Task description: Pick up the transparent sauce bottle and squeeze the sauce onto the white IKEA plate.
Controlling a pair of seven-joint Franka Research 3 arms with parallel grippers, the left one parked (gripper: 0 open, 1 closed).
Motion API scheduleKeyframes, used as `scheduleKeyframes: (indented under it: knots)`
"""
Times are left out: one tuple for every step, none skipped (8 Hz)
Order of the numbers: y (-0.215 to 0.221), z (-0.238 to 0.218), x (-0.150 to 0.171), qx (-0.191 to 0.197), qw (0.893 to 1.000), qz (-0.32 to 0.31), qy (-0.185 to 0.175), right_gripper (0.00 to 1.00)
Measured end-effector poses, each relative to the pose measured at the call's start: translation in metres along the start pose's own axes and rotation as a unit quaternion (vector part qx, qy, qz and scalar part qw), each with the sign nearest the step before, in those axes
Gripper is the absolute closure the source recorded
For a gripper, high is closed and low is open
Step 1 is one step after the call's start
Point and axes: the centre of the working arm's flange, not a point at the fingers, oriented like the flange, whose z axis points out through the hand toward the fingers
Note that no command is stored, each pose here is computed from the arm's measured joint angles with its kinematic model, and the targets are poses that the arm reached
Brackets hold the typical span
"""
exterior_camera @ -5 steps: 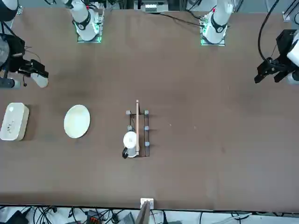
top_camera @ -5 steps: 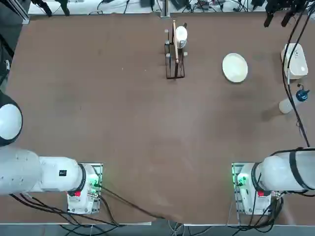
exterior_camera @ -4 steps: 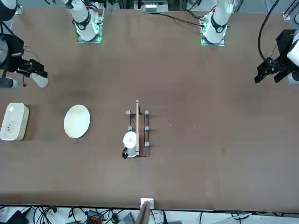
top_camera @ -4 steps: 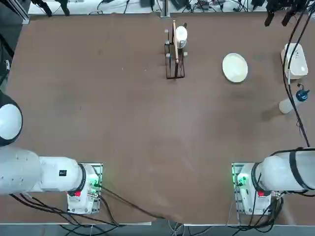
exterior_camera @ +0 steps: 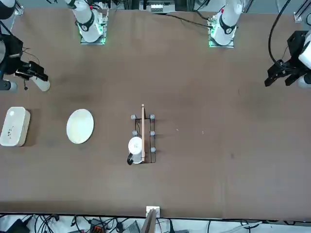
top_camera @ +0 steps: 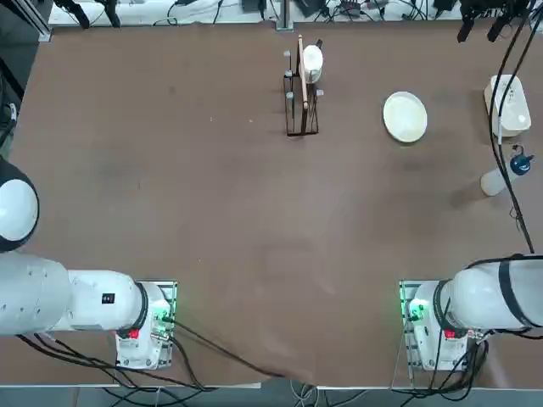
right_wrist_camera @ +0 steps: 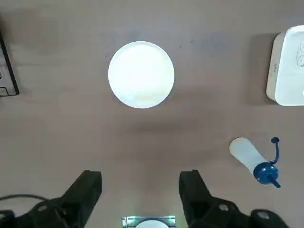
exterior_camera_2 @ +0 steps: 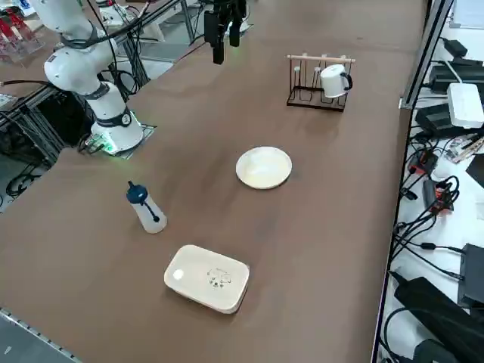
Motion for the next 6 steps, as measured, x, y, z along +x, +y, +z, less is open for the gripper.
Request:
scheduleKeyframes:
  knots:
    - [0.000, -0.002, 0.001, 0.000, 1.000, 0.000, 0.004, 0.00]
    - [0.000, -0.004, 0.003, 0.000, 1.000, 0.000, 0.007, 0.00]
    - [-0.001, -0.004, 0.005, 0.000, 1.000, 0.000, 0.007, 0.00]
    - [-0.001, -0.002, 0.005, -0.001, 1.000, -0.001, 0.001, 0.00]
    - [0.002, 0.000, 0.002, -0.002, 1.000, 0.002, -0.017, 0.00]
    - [0.011, 0.004, -0.004, -0.002, 0.999, 0.010, -0.042, 0.00]
